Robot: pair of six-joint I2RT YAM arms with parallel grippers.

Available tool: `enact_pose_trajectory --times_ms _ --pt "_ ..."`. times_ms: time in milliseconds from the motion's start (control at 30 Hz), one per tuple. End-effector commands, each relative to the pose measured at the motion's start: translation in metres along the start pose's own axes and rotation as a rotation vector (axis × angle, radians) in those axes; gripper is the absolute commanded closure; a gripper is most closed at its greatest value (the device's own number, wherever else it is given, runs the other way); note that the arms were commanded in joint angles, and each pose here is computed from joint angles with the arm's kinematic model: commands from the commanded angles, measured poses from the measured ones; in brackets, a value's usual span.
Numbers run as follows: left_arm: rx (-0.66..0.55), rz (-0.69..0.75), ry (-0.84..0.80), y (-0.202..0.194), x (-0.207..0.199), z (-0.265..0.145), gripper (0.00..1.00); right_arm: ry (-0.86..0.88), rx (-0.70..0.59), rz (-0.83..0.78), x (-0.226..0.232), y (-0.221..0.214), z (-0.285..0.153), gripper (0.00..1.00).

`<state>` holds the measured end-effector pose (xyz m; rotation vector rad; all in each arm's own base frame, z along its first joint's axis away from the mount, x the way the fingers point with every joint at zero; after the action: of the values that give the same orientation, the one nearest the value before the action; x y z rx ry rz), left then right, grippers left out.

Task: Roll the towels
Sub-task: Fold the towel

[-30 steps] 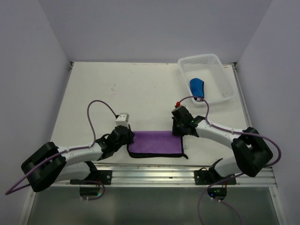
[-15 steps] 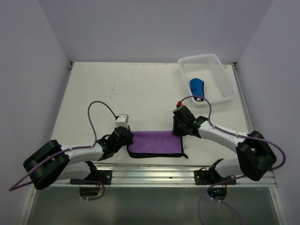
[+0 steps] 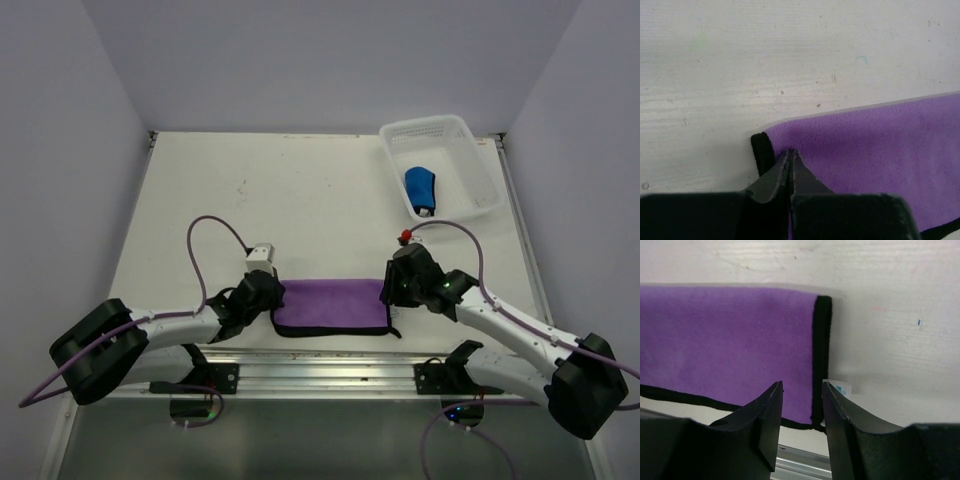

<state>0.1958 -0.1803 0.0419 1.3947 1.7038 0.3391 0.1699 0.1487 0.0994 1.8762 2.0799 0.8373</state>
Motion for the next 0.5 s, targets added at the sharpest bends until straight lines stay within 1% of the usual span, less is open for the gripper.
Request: enact_pose_trajectory --times_ms 0,133,267,367,467 --pt "-0.035 -0.018 -0.027 0.007 -0.008 0.0 1.0 -0.042 0.038 0.03 -0.008 -0.012 0.005 0.58" --pt "-0.031 -0.016 -0.025 0.006 -0.006 -0.001 1.0 -0.029 0.07 0.019 -0.008 -0.021 0.013 0.58" --pt "-0.023 -0.014 -0.026 0.005 -0.006 0.0 1.0 0.01 0.065 0.028 -0.003 -0.023 0.019 0.58" --pt "-0.018 -0.008 -0.023 0.003 -0.006 0.0 1.0 -0.002 0.087 0.031 -0.006 -0.027 0.024 0.59" --pt "-0.014 -0.005 -0.021 0.004 -0.007 0.001 1.0 0.022 0.089 0.036 -0.003 -0.029 0.028 0.6"
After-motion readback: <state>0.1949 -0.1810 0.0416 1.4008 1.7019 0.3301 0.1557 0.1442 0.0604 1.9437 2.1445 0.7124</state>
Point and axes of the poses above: each gripper's point midway between its finger pads, its own z axis out along the fingers, its own x axis along the line the jaws close on, y = z × x, the point moved 4 cm from there along -z, back along the fingers, and after that the axes turned 10 degrees about -z, right-handed, at the moved point
